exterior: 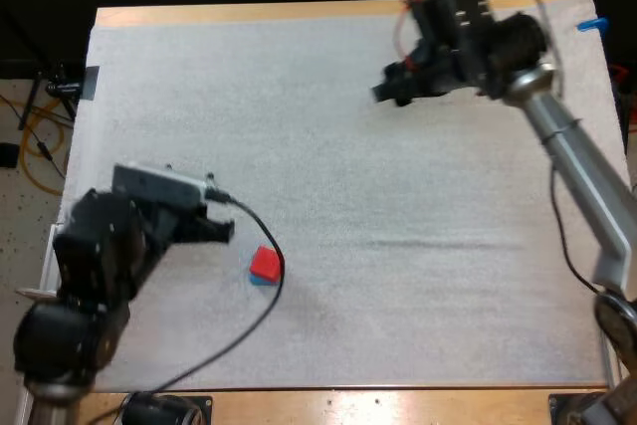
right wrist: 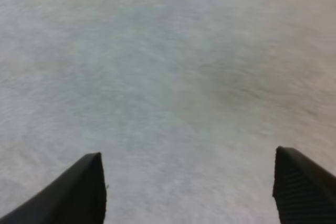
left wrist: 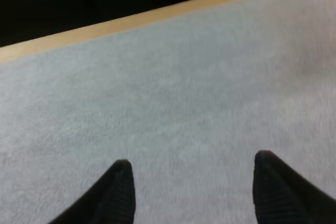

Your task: Stack red cube on blue cube

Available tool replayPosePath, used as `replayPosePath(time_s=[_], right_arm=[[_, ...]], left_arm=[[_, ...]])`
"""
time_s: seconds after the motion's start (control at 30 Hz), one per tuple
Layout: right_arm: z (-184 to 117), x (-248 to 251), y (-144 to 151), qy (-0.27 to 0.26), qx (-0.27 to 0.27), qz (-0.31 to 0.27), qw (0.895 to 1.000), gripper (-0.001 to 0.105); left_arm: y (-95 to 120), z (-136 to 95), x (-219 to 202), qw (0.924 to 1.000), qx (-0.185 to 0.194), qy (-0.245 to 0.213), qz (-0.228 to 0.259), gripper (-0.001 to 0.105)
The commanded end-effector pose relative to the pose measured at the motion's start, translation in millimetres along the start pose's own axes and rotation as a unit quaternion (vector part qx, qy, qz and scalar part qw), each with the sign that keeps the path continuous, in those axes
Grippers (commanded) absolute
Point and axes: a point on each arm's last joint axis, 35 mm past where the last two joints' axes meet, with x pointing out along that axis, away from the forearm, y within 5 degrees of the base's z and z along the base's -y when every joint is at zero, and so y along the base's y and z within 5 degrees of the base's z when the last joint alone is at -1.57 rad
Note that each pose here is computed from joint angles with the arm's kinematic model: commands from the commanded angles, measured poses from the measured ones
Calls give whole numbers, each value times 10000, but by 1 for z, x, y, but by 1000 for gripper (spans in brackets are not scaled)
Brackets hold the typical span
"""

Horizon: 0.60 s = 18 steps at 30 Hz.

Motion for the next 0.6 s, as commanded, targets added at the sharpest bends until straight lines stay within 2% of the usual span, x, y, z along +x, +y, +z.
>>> replayPosePath(time_s=[0.0, 0.13, 0.27, 0.3, 0.43, 0.57], right_arm=[[-7, -15, -11, -174, 123, -80, 9997, 65], [-39, -36, -39, -286, 500, -397, 9976, 65], [-85, -55, -60, -248, 943, -714, 9927, 65], [-90, -61, -61, -297, 978, -765, 9918, 65], [-141, -86, -66, -318, 1388, -1099, 9837, 65], [-192, -111, -53, -317, 1662, -1371, 9760, 65]], left_arm=[[3, 8, 4, 9997, -66, -182, -173, 49], [23, 18, 18, 9988, -343, -362, 24, 49], [28, 22, 26, 9983, -390, -424, 106, 49], [28, 22, 27, 9983, -389, -429, 106, 49], [28, 24, 28, 9980, -378, -492, 95, 49], [28, 23, 28, 9981, -382, -464, 98, 49]])
